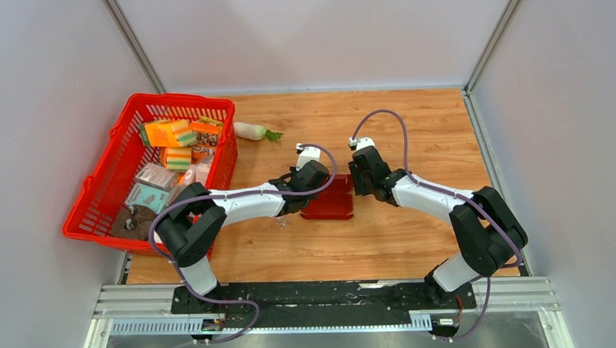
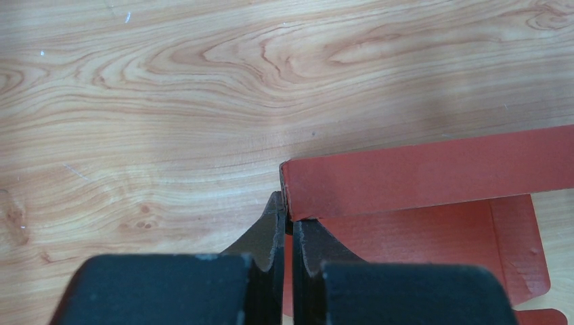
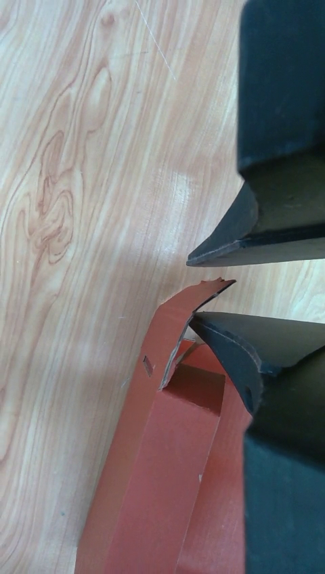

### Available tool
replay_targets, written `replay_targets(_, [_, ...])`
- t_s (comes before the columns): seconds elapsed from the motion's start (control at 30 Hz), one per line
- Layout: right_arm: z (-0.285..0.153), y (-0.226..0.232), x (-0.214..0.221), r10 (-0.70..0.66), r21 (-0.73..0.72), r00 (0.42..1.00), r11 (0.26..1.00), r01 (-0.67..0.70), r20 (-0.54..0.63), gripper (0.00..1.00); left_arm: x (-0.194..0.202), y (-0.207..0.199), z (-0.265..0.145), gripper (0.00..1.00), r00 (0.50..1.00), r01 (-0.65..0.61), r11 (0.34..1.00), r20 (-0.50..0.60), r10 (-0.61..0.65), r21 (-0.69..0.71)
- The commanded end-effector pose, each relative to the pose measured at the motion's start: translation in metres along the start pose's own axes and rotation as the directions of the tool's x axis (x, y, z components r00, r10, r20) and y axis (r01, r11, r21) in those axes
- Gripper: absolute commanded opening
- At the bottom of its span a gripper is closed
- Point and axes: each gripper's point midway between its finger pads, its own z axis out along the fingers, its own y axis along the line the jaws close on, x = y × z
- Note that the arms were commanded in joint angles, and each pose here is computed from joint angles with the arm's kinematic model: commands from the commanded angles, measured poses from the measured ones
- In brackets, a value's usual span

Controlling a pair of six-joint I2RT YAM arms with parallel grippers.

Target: Fold the paper box

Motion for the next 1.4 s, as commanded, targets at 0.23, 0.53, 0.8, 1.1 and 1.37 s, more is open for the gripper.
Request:
replay_targets(0.23, [-0.007,0.021,-0.037,0.011,-0.062,0.995,0.998,-0.005,0.099,0.05,-0.002,-0.004,-0.004,0.00,1.000,-0.020,0.999,0.009,0.020,0.030])
replay_targets(0.53, [-0.028,0.049,-0.033,0.240,-0.074,0.971,0.968,-0.241,-0.019,0.00,-0.007,-0.010,-0.005,0.00,1.000,0.008,0.999,0.016,-0.009,0.053])
replay_targets(0.8, [-0.027,0.068,-0.041,0.386,-0.087,0.918,0.915,-0.393,-0.091,0.00,-0.007,-0.012,-0.006,0.00,1.000,0.023,0.998,0.015,-0.024,0.064])
replay_targets(1.1, [-0.027,0.054,-0.039,0.331,-0.007,0.938,0.943,-0.333,-0.104,0.00,-0.001,-0.003,-0.007,0.00,1.000,-0.003,0.999,0.023,0.002,0.044])
replay_targets(1.37, [-0.021,0.085,-0.034,0.620,-0.041,0.763,0.770,-0.636,-0.183,0.00,-0.001,-0.011,-0.006,0.00,0.999,0.028,0.997,0.014,-0.029,0.075])
